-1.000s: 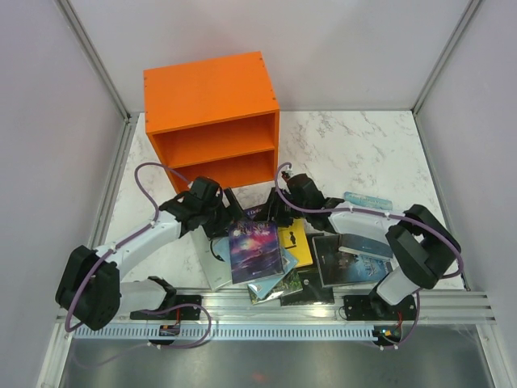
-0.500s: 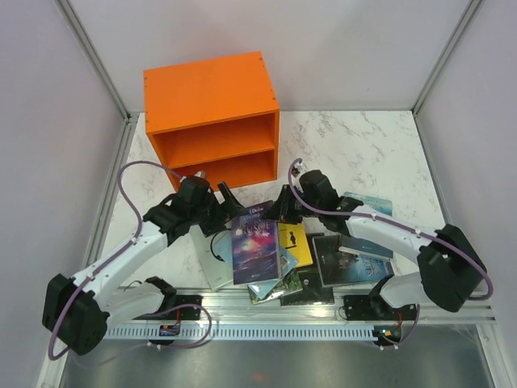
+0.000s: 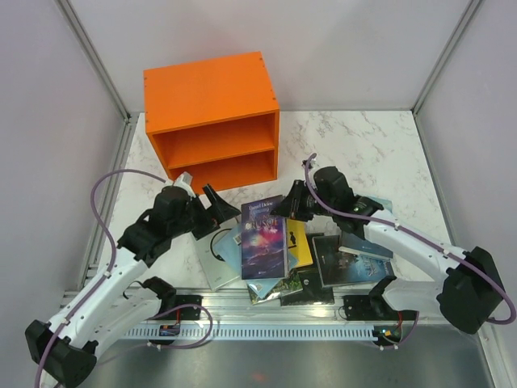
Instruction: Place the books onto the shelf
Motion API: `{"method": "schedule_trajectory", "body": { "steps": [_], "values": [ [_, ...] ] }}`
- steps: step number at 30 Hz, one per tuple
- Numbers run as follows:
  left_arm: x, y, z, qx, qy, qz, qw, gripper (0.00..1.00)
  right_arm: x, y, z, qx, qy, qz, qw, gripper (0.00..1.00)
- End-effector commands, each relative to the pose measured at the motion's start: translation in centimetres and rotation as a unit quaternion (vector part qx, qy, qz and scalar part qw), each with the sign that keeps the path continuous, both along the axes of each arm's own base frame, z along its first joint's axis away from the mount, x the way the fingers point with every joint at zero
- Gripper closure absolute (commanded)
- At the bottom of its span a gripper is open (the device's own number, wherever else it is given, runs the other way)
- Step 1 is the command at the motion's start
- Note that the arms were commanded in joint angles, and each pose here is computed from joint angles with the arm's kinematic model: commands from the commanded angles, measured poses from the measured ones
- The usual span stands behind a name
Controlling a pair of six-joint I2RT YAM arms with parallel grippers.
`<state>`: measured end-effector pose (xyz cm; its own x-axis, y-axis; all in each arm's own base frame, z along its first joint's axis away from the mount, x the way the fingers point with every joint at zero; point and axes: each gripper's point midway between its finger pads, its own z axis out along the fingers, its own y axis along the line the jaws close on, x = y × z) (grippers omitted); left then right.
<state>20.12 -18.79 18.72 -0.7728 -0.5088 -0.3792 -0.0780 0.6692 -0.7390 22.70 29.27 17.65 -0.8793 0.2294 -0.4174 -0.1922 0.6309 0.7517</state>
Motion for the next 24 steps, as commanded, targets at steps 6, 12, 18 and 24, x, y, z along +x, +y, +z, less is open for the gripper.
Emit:
{"method": "schedule_trajectory", "body": {
  "steps": [6, 12, 18, 24],
  "values": [
    [-2.3, -0.3, 1.7, -0.044, -0.05, -0.047, 0.997, 0.0, -0.4, 1.0, 15.0, 0.191, -0.053, 0.024, 0.98, 1.0],
    [-3.7, -1.6, 5.2, -0.105, -0.112, -0.097, 0.983, 0.02, -1.1, 0.7, 20.7, 0.269, -0.069, 0.033, 0.96, 1.0],
    [-5.8, -3.8, 9.8, -0.21, -0.158, -0.175, 0.949, 0.17, -1.3, 0.3, 20.8, 0.285, -0.061, 0.033, 0.956, 1.0],
    [-7.0, -4.0, 11.6, -0.231, -0.171, -0.204, 0.936, 0.8, -0.9, 0.3, 21.3, 0.31, -0.053, 0.028, 0.949, 1.0]
  ]
}}
